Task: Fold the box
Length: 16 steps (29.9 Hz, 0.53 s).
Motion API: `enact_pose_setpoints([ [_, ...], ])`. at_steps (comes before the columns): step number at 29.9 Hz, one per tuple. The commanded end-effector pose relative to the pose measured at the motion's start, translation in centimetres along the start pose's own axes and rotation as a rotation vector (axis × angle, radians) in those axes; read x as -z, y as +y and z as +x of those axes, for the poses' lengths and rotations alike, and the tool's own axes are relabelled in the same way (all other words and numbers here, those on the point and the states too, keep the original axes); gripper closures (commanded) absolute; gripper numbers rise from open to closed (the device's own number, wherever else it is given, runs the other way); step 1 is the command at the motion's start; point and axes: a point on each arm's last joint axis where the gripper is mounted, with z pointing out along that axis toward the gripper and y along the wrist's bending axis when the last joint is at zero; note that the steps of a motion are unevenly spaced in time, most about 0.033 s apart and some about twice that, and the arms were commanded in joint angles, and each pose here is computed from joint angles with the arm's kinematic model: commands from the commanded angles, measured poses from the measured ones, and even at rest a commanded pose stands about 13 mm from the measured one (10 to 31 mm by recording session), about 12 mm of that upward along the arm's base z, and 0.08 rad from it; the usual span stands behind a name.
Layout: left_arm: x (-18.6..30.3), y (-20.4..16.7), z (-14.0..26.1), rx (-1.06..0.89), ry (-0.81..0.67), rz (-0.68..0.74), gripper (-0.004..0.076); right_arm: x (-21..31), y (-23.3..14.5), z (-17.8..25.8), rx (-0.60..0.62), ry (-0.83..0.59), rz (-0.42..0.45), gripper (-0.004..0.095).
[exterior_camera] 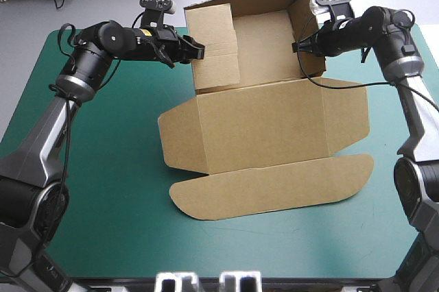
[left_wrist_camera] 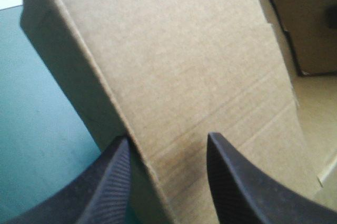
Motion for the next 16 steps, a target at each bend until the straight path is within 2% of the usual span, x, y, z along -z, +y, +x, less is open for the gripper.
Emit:
enact_pose_setpoints([
  [1, 2.4, -2.1, -2.2, 0.05, -0.162, -0.003, 0.0396, 3.6, 2.5, -2.3, -0.079, -0.181, -0.141, 0.0928],
  [9, 2.4, -0.8, -2.1, 0.148, -0.161, -0.137, 0.0396, 3.7, 2.8, -2.6, -0.1, -0.207, -0.178, 0.0928],
  [13, 2.6, 0.0, -1.7, 0.144, -0.131, -0.237, 0.0396, 3.9, 3.5, -2.6, -0.093, -0.207, -0.25, 0.0928],
  [16, 2.6, 0.1, -1.6, 0.151, -0.121, -0.25, 0.0396, 3.9, 3.5, -2.6, -0.087, -0.212, -0.256, 0.0928],
])
